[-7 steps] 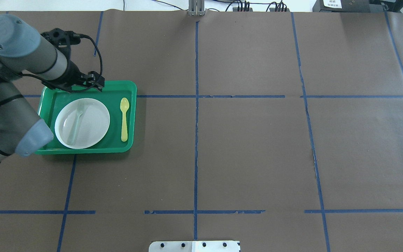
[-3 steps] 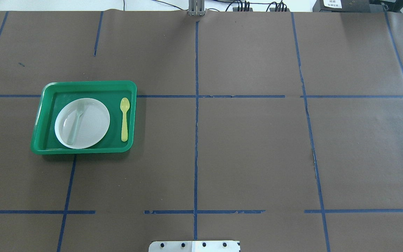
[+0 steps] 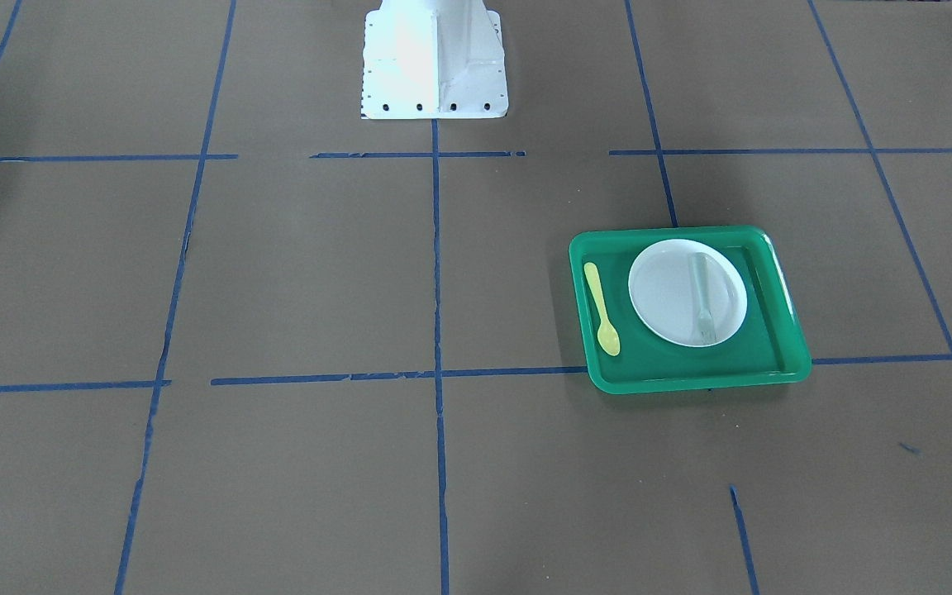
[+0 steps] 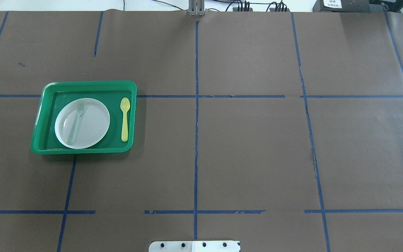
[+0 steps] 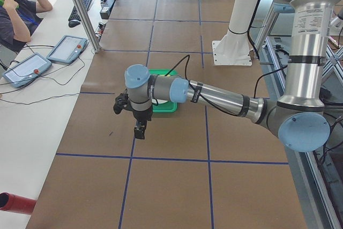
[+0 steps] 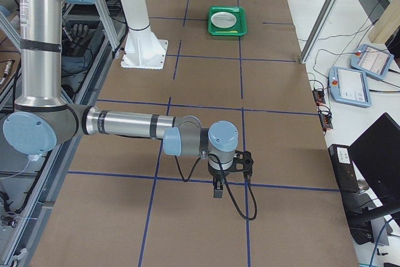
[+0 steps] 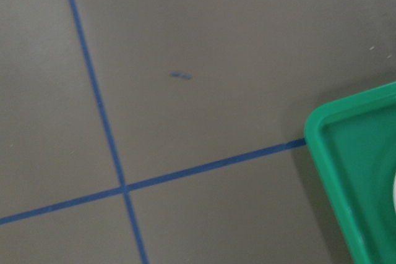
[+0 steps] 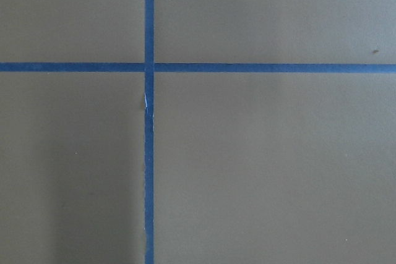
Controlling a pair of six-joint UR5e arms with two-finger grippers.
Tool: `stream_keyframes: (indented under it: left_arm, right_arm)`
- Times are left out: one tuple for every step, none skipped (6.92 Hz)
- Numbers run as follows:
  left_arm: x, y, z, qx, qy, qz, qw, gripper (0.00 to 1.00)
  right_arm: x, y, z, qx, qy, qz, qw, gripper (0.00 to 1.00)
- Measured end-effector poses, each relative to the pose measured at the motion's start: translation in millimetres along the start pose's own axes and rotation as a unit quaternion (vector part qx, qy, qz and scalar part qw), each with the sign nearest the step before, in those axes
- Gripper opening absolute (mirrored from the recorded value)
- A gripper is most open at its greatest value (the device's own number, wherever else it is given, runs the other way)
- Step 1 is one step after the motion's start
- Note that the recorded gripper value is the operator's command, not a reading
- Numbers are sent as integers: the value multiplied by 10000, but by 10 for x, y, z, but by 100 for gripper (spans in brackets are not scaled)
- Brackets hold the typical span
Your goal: Place spoon
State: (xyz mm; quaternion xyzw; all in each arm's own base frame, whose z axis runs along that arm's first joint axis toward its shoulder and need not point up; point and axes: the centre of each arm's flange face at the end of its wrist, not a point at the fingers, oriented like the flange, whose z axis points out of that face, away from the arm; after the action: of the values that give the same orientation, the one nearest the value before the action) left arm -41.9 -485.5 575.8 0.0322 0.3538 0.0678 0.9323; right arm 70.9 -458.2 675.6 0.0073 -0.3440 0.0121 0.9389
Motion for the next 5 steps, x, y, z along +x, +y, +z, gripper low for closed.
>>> stream_keyframes:
  left_arm:
    - [-182,205,77,-89,75,-90,9999,100]
    - [-305,364,117,-128,186,-73,9997,100]
    - [-366,459,145,-144,318,-67,9994,100]
    - [-400,501,174,-163,382,-83,9991,100]
    - [-413,497,184,-162,405,-86,9990,100]
  right_arm:
    - [0,1,0,0,-1,0,10000,100]
    - [1,3,2,-2,-2,1,10000,100]
    - [1,2,1,-2,-2,2,10000,100]
    - [1,2,2,-2,-2,1,10000,100]
    - [2,4,2,-1,-2,1,10000,100]
